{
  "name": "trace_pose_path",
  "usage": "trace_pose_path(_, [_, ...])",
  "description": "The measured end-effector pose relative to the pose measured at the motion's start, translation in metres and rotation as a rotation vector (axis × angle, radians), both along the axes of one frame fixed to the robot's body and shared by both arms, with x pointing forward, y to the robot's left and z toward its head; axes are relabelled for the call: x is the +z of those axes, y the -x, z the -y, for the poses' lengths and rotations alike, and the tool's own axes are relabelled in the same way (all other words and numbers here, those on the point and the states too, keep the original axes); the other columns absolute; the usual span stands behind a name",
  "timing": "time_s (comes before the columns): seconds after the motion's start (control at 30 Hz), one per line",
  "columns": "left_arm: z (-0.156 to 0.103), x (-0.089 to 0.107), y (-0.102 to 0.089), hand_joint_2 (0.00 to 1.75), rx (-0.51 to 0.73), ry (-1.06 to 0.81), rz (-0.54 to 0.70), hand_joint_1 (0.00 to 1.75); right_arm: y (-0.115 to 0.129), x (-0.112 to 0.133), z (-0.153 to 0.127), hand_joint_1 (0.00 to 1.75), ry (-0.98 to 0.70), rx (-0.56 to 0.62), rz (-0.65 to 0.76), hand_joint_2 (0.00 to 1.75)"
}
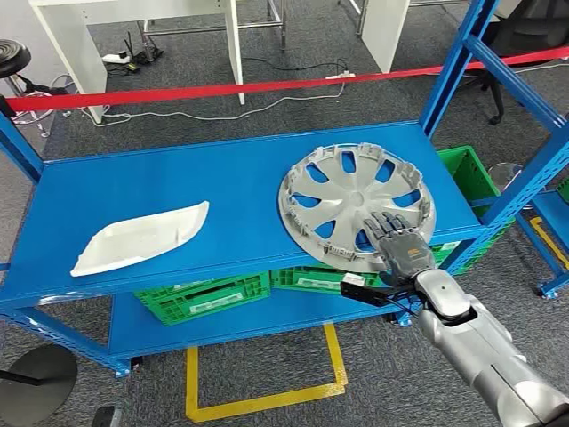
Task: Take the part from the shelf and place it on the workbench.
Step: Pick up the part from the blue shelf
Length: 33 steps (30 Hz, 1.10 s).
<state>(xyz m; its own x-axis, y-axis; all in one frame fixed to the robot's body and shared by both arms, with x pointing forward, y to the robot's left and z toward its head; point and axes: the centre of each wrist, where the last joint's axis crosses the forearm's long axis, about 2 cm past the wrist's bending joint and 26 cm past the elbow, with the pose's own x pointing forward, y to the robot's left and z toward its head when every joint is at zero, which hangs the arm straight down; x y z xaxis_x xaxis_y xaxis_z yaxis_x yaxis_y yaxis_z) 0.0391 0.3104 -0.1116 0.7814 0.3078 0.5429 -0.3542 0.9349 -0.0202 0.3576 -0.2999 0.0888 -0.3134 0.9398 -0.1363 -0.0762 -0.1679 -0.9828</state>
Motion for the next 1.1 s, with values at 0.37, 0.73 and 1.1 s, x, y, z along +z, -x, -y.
trace_pose_path(0.37, [0.000,0.000,0.000,1.75,0.000,0.000,0.000,0.00,0.000,-0.006,0.004,0.00,0.021,-0.020,-0.025,1.75])
trace_pose_path(0.73, [0.000,0.000,-0.001,1.75,-0.013,-0.002,0.001,0.00,0.001,-0.012,0.007,0.00,0.070,-0.047,0.019,1.75])
trace_pose_path(1.1, [0.000,0.000,-0.001,1.75,-0.013,0.001,-0.009,0.00,0.000,-0.015,-0.001,0.36,0.060,-0.071,0.081,1.75])
